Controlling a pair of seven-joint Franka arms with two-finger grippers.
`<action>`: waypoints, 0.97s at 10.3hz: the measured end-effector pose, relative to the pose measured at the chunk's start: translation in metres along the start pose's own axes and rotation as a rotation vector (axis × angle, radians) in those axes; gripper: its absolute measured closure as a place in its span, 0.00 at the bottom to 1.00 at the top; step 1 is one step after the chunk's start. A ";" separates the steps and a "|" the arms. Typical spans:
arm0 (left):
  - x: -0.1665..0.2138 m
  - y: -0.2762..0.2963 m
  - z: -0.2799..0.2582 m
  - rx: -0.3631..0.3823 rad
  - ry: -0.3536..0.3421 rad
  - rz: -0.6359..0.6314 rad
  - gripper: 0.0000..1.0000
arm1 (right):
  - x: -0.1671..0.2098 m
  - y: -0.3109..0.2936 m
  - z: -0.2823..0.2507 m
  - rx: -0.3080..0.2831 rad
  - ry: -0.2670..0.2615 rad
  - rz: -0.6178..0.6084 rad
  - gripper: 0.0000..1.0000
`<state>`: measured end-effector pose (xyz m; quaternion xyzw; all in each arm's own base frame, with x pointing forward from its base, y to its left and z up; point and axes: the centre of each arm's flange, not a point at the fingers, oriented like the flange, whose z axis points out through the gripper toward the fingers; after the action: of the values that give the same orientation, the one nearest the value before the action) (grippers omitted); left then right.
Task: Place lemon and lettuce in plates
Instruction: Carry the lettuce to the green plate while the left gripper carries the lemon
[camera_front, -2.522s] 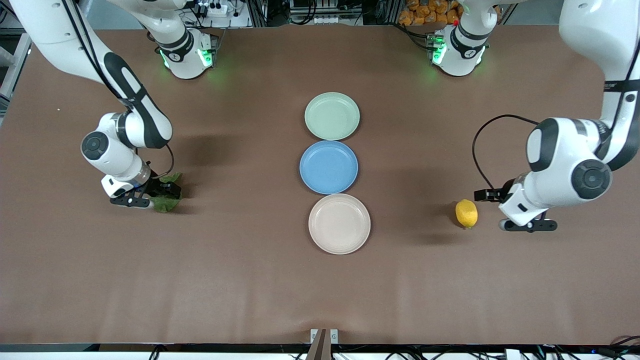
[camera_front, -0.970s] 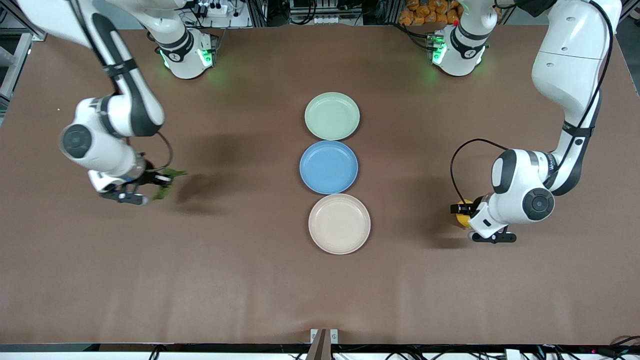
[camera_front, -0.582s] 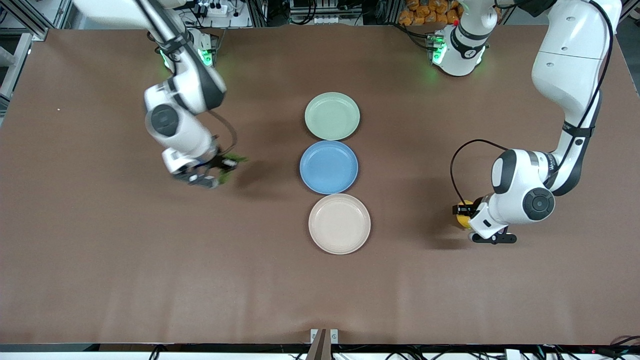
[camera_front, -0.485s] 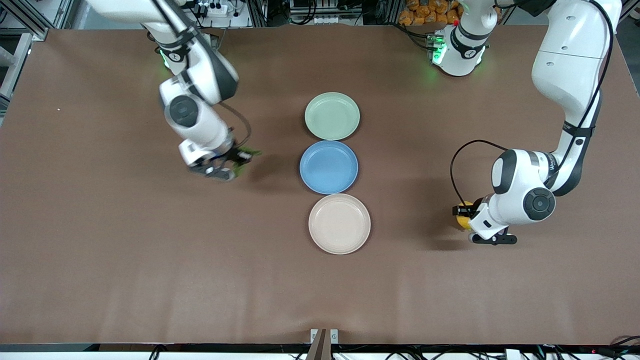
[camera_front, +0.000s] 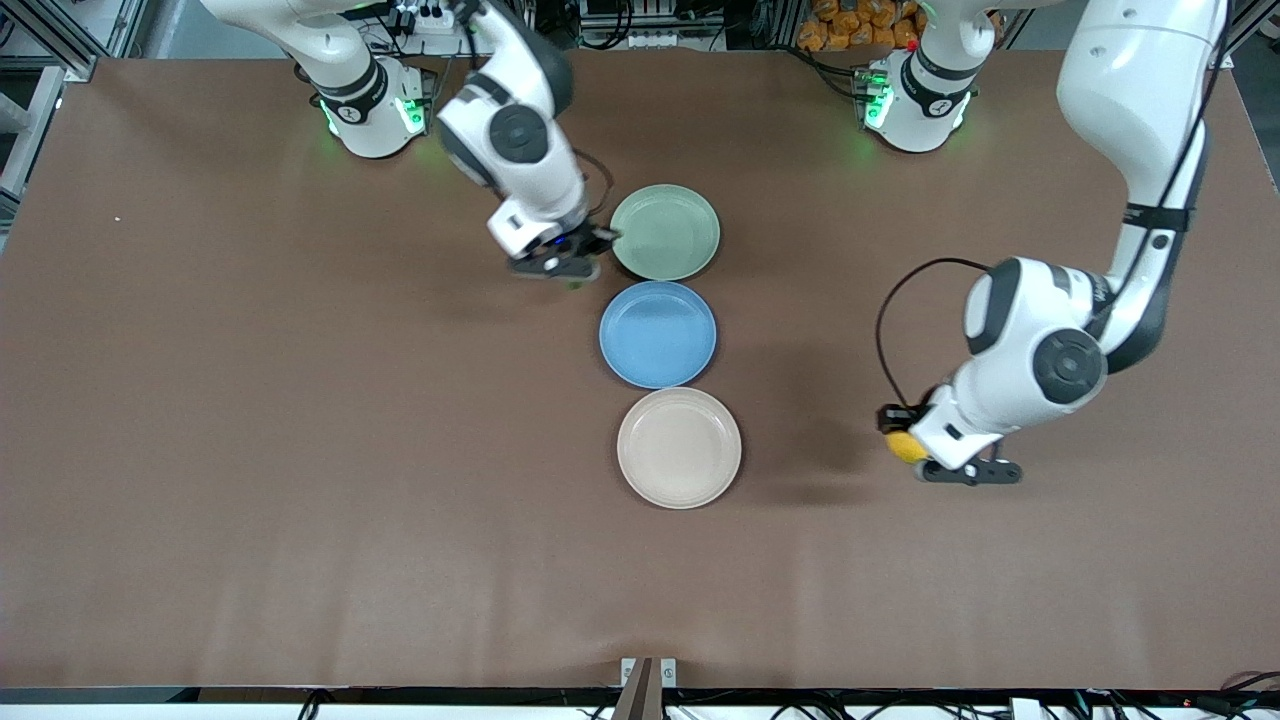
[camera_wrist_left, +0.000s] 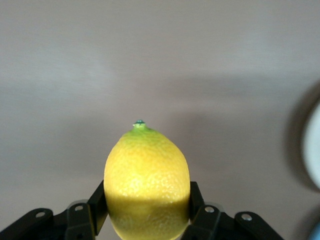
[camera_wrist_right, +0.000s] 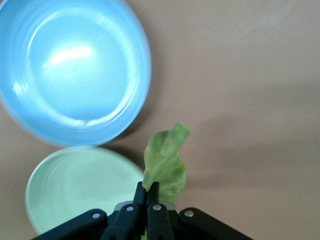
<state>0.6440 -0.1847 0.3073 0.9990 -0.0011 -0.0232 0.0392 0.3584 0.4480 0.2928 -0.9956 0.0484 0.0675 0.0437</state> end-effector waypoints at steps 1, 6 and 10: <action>-0.004 0.028 -0.002 -0.013 0.006 -0.023 0.34 | -0.015 -0.016 0.007 0.002 -0.014 -0.018 0.97; -0.024 0.139 0.020 -0.116 0.032 -0.104 0.34 | -0.044 -0.075 0.068 -0.043 -0.014 0.017 0.96; -0.049 0.215 0.074 -0.210 0.080 -0.199 0.34 | -0.039 -0.082 0.069 -0.052 -0.007 0.012 0.48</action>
<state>0.5915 -0.4048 0.2527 0.9847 0.1018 0.0130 0.1410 0.3196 0.5392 0.2364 -0.9958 0.0527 0.0727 0.0177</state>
